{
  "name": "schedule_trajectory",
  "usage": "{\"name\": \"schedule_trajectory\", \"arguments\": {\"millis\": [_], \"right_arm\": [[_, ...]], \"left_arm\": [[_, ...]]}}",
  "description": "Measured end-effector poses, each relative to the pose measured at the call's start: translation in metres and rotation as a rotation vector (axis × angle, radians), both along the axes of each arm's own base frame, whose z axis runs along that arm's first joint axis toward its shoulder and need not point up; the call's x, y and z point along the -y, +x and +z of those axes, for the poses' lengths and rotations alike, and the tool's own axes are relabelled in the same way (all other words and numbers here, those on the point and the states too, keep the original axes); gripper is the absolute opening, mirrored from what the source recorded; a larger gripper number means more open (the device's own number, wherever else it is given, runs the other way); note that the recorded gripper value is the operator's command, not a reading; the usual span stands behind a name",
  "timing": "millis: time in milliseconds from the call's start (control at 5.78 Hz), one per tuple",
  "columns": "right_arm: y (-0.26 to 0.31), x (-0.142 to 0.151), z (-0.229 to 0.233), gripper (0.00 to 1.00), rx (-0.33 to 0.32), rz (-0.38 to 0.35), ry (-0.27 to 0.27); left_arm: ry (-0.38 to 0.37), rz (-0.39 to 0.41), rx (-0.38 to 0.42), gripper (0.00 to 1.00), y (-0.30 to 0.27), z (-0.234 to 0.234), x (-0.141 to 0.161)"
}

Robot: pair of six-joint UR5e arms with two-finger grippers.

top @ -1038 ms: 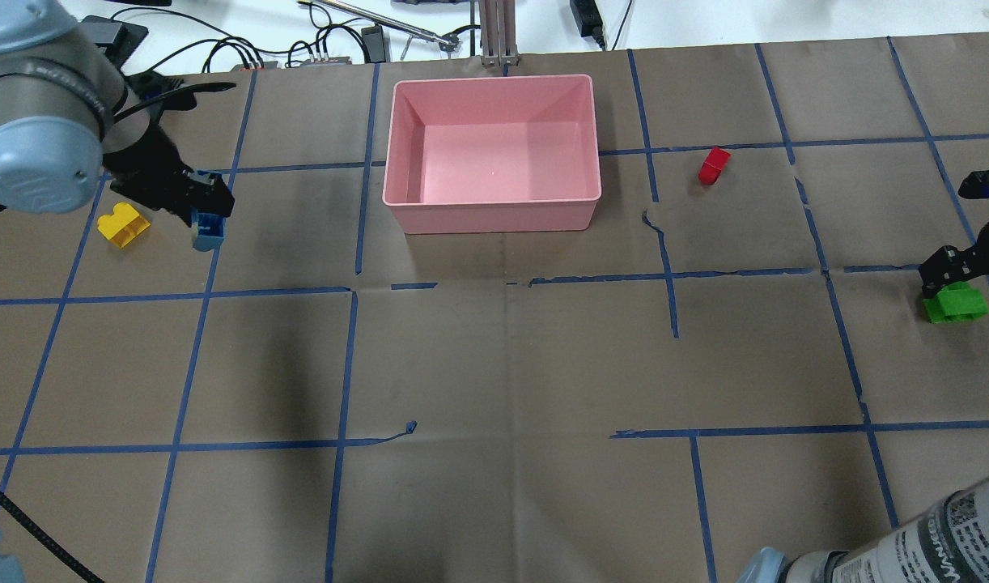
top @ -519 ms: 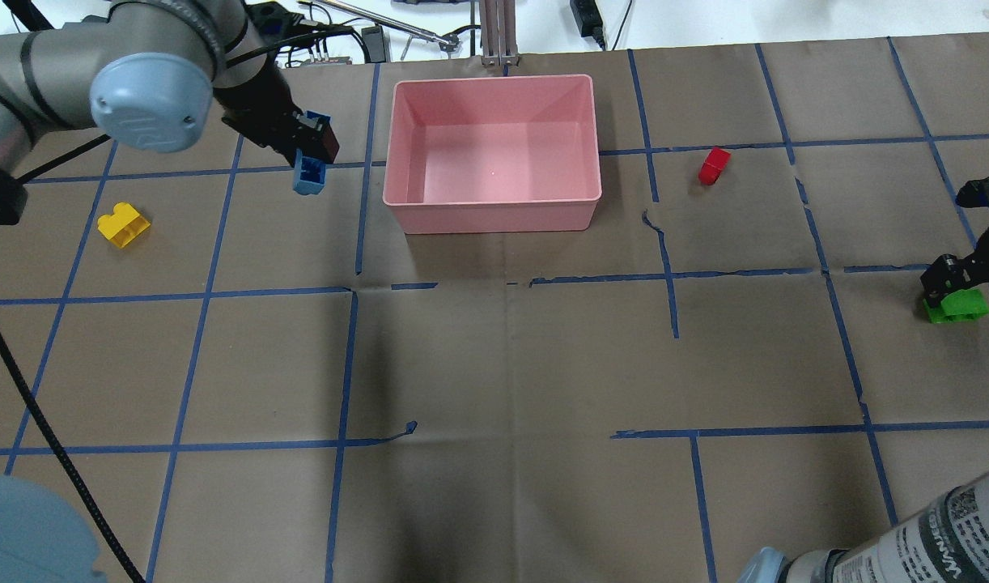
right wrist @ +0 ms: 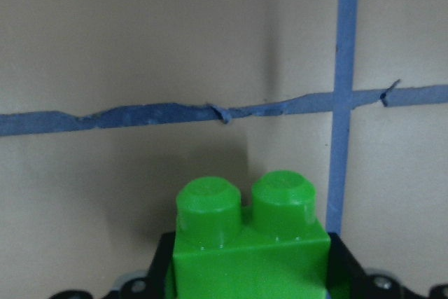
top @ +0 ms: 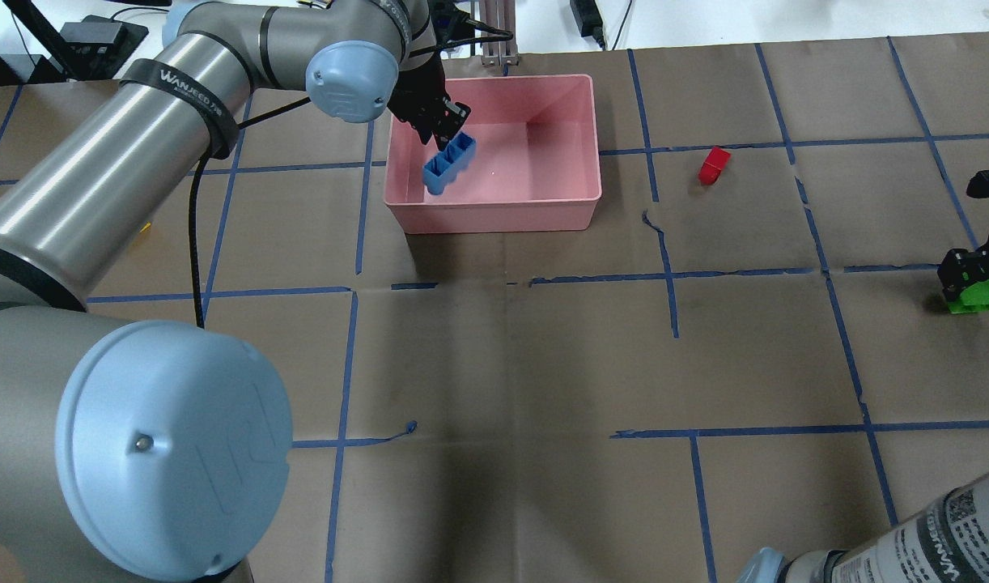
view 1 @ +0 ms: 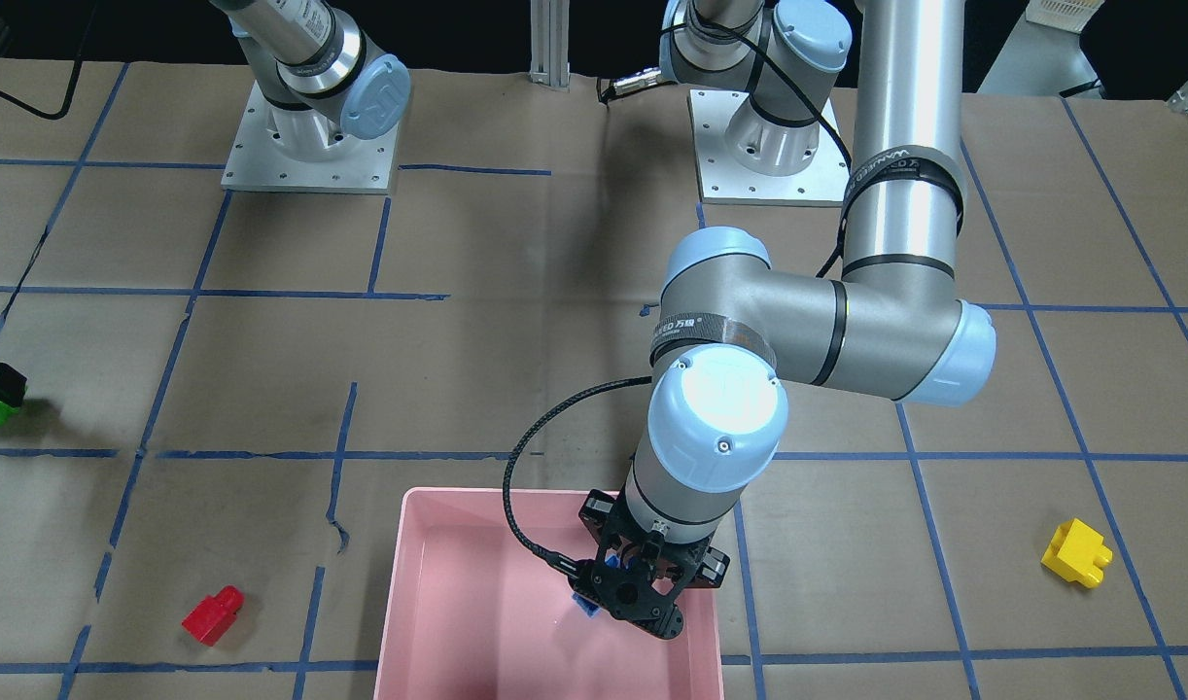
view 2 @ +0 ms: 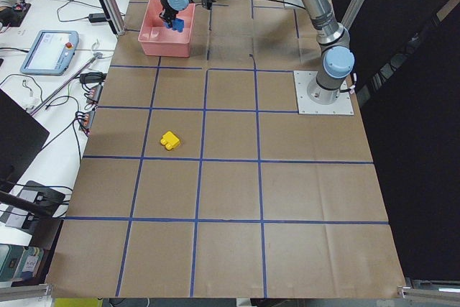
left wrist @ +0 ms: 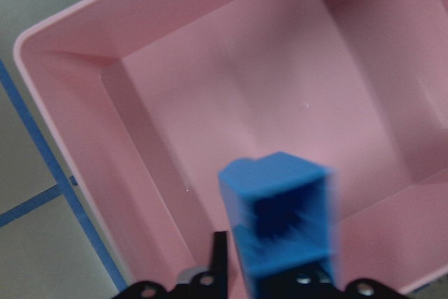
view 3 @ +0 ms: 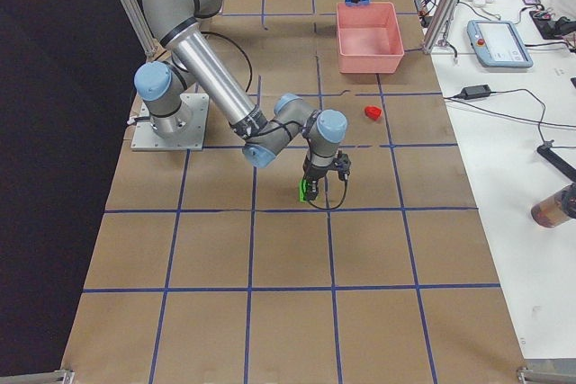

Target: Put all blocks into box

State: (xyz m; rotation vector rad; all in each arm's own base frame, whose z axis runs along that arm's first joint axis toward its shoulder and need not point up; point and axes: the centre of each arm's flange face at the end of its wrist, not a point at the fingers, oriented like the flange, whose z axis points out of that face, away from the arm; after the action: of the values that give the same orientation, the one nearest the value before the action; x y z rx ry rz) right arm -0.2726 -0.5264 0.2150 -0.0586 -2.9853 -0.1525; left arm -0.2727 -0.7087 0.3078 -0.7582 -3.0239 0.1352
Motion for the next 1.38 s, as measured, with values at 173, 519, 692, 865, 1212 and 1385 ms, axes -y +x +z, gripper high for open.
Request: {"name": "schedule_trajectory", "arguments": {"millis": [173,519,692,865,1212,1385], "right_arm": [[0.007,0.014,0.041,0.25,0.007,0.016,-0.052],[0.056,0.060,0.140,0.25,0.031,0.074,-0.105],[0.088,0.081,0.183,0.25,0.035,0.088,-0.109],[0.118,0.093,0.209,0.25,0.039,0.089,-0.110],[0.191,0.106,0.229,0.25,0.034,0.101,-0.128],[0.243,0.111,0.230,0.25,0.039,0.105,-0.138]], "left_arm": [[-0.009,0.003,-0.002,0.99,0.003,0.004,0.001],[-0.021,0.093,-0.002,0.99,0.075,0.028,0.010],[-0.019,0.173,0.000,0.99,0.141,0.040,0.007],[-0.010,0.191,0.007,0.99,0.208,0.040,0.002],[0.009,-0.049,0.038,0.99,0.352,0.025,-0.007],[0.015,-0.189,0.047,0.99,0.416,0.016,-0.014]]}}
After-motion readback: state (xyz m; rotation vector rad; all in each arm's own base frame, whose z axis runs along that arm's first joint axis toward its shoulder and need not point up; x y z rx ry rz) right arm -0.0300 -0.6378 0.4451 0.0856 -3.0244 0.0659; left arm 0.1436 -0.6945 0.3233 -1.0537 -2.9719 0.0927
